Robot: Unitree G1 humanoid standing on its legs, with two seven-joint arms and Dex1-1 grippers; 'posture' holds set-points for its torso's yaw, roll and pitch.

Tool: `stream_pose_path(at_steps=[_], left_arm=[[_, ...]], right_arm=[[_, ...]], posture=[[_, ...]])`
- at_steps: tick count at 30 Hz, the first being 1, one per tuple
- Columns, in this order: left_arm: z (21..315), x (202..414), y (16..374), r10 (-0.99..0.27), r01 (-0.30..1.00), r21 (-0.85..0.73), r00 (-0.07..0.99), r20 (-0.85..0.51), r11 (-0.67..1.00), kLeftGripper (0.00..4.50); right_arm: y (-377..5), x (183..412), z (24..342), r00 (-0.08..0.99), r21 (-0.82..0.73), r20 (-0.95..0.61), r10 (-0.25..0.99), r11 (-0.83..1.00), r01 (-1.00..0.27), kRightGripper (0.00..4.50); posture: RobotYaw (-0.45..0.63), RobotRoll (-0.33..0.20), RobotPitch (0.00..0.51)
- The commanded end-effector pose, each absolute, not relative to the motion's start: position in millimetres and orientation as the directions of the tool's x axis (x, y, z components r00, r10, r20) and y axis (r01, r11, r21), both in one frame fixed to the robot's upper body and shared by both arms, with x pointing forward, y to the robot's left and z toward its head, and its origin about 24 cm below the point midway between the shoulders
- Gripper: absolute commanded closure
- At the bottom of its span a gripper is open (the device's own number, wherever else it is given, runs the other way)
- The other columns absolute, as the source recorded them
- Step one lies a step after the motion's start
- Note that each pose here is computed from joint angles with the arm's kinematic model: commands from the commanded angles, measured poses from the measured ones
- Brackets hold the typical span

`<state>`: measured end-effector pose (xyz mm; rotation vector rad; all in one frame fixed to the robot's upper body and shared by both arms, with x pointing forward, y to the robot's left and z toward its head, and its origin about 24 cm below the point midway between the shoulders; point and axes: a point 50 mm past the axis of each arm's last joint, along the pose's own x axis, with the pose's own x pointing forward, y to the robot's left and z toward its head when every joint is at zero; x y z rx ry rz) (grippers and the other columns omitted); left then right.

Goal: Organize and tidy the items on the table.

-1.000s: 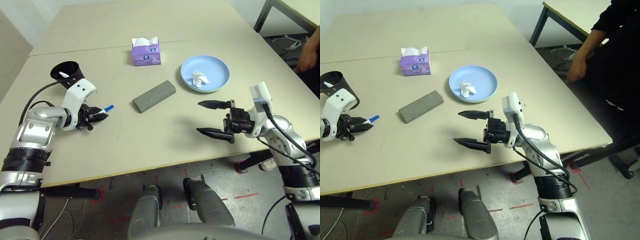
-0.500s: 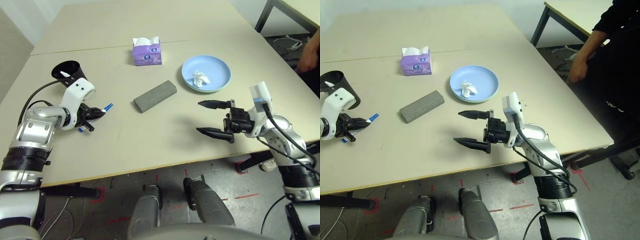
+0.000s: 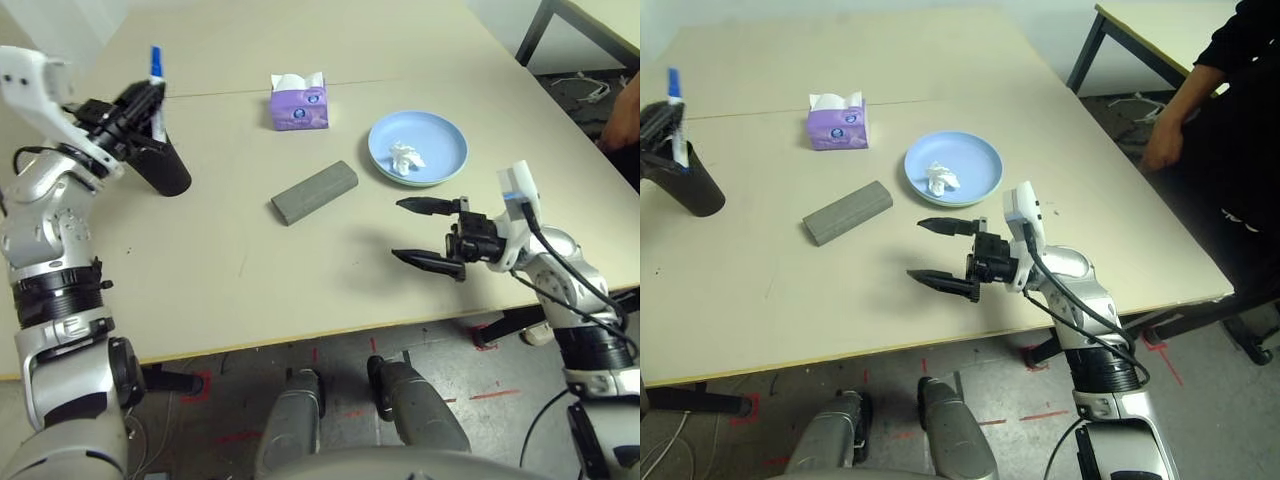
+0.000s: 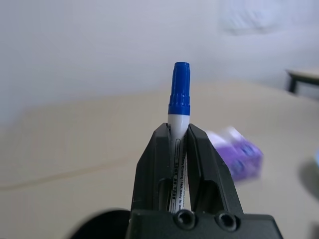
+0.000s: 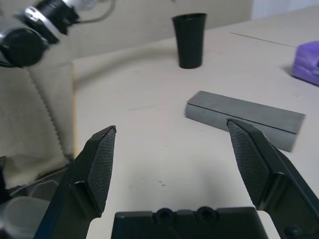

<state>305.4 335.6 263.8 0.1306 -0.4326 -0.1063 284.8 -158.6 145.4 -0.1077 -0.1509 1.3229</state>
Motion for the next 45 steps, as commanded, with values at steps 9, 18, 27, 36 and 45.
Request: stream_pose_path(at_steps=[9, 18, 27, 36, 45], left_arm=[[260, 318, 357, -0.020, -0.069, 0.192, 0.903, 0.429, 0.979, 4.22], [235, 331, 366, 0.019, -0.086, 0.158, 0.923, 0.385, 0.984, 4.22], [217, 338, 364, 0.049, -0.100, 0.129, 0.935, 0.351, 0.987, 4.22], [211, 334, 369, 0.077, -0.120, 0.102, 0.932, 0.354, 0.988, 1.22], [215, 326, 375, 0.076, -0.126, 0.111, 0.926, 0.371, 0.986, 0.04]], right_arm=[[-162, 283, 129, 0.308, -0.102, 0.005, 0.952, 0.306, -0.946, 0.00], [-164, 279, 130, 0.303, -0.093, 0.011, 0.953, 0.302, -0.949, 0.00], [-166, 272, 129, 0.302, -0.086, 0.007, 0.953, 0.301, -0.950, 0.00], [-163, 273, 129, 0.292, -0.082, 0.011, 0.956, 0.292, -0.953, 0.00], [-162, 276, 132, 0.308, -0.075, 0.045, 0.950, 0.311, -0.947, 0.00]], posture=[[-0.12, 0.000, 0.164], [-0.14, 0.000, 0.167], [-0.16, 0.000, 0.174], [-0.15, 0.000, 0.175], [-0.14, 0.000, 0.180]])
